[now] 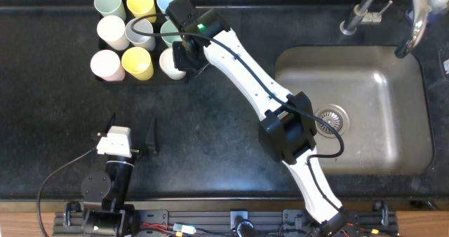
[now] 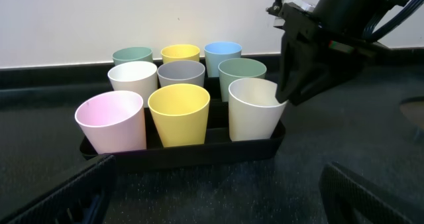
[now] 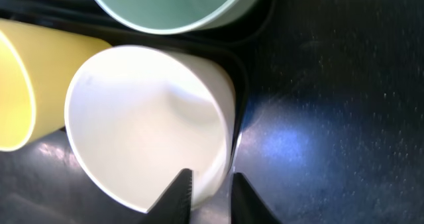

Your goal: Store Cups

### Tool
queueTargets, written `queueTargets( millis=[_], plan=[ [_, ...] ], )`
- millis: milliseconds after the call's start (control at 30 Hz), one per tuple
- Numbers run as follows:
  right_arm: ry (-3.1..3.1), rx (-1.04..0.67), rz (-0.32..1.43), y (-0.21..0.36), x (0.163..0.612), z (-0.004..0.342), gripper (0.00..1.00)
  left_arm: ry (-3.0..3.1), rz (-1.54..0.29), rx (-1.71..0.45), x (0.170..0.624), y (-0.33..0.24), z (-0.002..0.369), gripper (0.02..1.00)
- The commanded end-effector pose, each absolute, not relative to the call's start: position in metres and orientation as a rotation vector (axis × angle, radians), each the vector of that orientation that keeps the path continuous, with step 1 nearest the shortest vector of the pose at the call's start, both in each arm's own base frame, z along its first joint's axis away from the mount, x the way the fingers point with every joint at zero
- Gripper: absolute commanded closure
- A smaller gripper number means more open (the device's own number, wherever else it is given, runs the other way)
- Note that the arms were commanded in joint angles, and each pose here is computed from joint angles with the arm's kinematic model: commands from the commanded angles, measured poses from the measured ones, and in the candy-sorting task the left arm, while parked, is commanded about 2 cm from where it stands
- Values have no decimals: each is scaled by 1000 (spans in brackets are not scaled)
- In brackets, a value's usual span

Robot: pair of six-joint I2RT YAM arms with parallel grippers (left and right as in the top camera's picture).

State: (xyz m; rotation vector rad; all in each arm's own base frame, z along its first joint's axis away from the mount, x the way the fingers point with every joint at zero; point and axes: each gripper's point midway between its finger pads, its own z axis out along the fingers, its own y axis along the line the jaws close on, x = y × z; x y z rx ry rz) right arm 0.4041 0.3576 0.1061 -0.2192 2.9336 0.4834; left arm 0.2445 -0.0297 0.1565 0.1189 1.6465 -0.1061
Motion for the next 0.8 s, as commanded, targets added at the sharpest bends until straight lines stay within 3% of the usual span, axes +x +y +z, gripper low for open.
queueTargets(
  millis=[33, 233, 400, 600, 700, 800],
  plan=[
    [2894, -236, 516, 365, 408, 118, 669, 1638, -85, 127, 244, -28, 158, 18],
    [2828, -257, 611, 374, 416, 136, 498, 1639, -85, 127, 244, -28, 158, 18],
    [2668, -283, 700, 362, 430, 200, 288, 1638, -85, 127, 244, -28, 158, 18],
    [2521, -329, 620, 292, 432, 274, 5, 1639, -85, 127, 244, -28, 158, 18],
    [2448, -336, 564, 240, 423, 304, 3, 1639, -85, 127, 244, -28, 158, 18],
    [2397, -361, 469, 182, 400, 311, 3, 1639, -85, 127, 244, -28, 158, 18]
  ],
)
